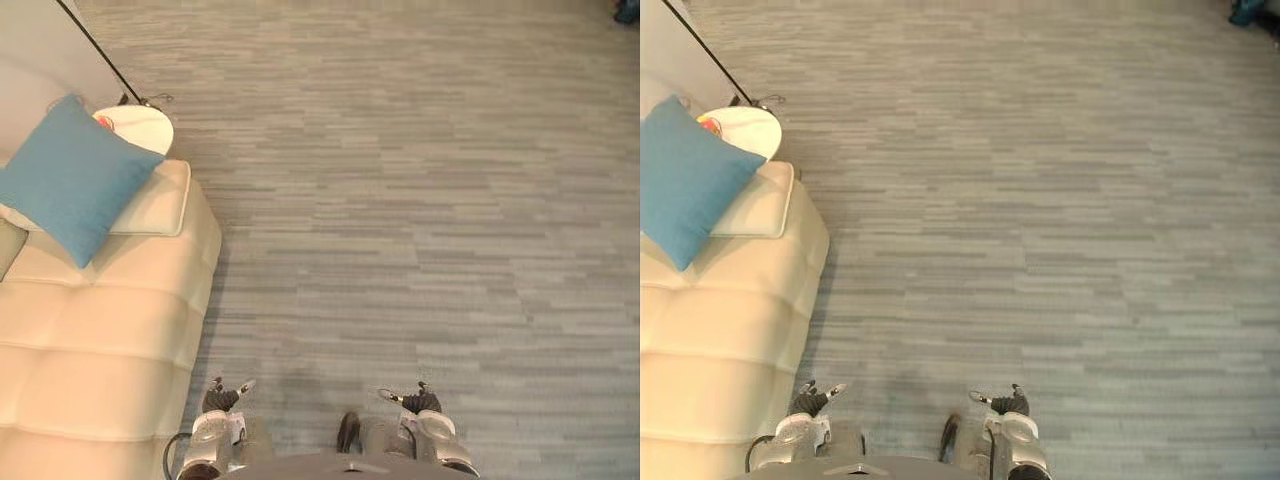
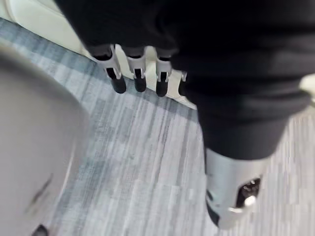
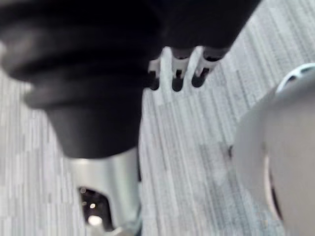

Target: Pick up cushions and gather them together orderly.

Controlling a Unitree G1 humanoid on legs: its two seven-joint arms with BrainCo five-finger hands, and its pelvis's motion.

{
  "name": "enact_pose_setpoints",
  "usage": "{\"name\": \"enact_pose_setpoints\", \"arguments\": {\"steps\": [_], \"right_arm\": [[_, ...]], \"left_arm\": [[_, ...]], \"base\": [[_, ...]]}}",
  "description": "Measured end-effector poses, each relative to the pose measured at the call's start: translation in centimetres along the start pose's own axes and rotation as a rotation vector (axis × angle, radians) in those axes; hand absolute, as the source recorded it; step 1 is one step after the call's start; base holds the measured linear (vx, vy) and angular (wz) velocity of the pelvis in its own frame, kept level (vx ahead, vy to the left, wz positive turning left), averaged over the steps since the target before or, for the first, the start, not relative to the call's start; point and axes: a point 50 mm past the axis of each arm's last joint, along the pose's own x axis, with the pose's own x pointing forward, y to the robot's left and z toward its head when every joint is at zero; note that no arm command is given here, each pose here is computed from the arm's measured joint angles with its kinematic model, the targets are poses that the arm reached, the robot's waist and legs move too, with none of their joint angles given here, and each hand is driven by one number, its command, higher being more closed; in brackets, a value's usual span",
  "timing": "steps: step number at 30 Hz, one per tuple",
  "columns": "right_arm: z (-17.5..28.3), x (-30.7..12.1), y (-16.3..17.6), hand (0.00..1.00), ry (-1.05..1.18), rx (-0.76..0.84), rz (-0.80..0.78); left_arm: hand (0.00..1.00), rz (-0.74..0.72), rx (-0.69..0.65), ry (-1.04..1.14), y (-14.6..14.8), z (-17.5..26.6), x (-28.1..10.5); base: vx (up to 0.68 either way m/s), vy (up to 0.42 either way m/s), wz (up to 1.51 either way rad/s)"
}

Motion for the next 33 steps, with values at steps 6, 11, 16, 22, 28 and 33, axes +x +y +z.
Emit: {"name": "enact_pose_setpoints", "arguments": {"steps": [6, 11, 16, 22, 28, 33], "right_arm": [[-0.8, -0.2, -0.5, 0.0, 0.028, 0.02, -0.022], [-0.6, -0.5, 1.7, 0.0, 0.03, 0.06, 0.023], [-2.7, -0.9, 1.3, 0.0, 0.099, 0.05, 0.015], [-2.4, -0.8, 0.1, 0.0, 0.065, 0.036, -0.011], [-2.8, -0.8, -0.8, 0.0, 0.082, 0.029, -0.024], [-1.9, -0.3, -2.1, 0.0, 0.055, 0.002, -0.049]], "left_arm": [[0.0, 0.009, -0.012, -0.025, 0.2, 0.5, 0.1], [0.0, 0.066, -0.019, 0.001, 2.3, 0.0, 0.3], [0.0, 0.058, 0.038, 0.033, 2.7, -1.1, 0.1], [0.0, 0.054, 0.041, 0.032, 2.7, -1.0, 0.1], [0.0, 0.061, 0.002, 0.07, 2.4, -1.8, 0.0], [0.0, 0.036, -0.046, 0.096, 1.1, -2.6, -0.3]], "base": [[0.37, 0.179, 0.48], [0.34, 0.176, 0.37], [0.24, 0.122, 0.6], [0.27, -0.071, 0.77], [0.47, -0.314, 0.94], [0.45, -0.274, 0.68]]}}
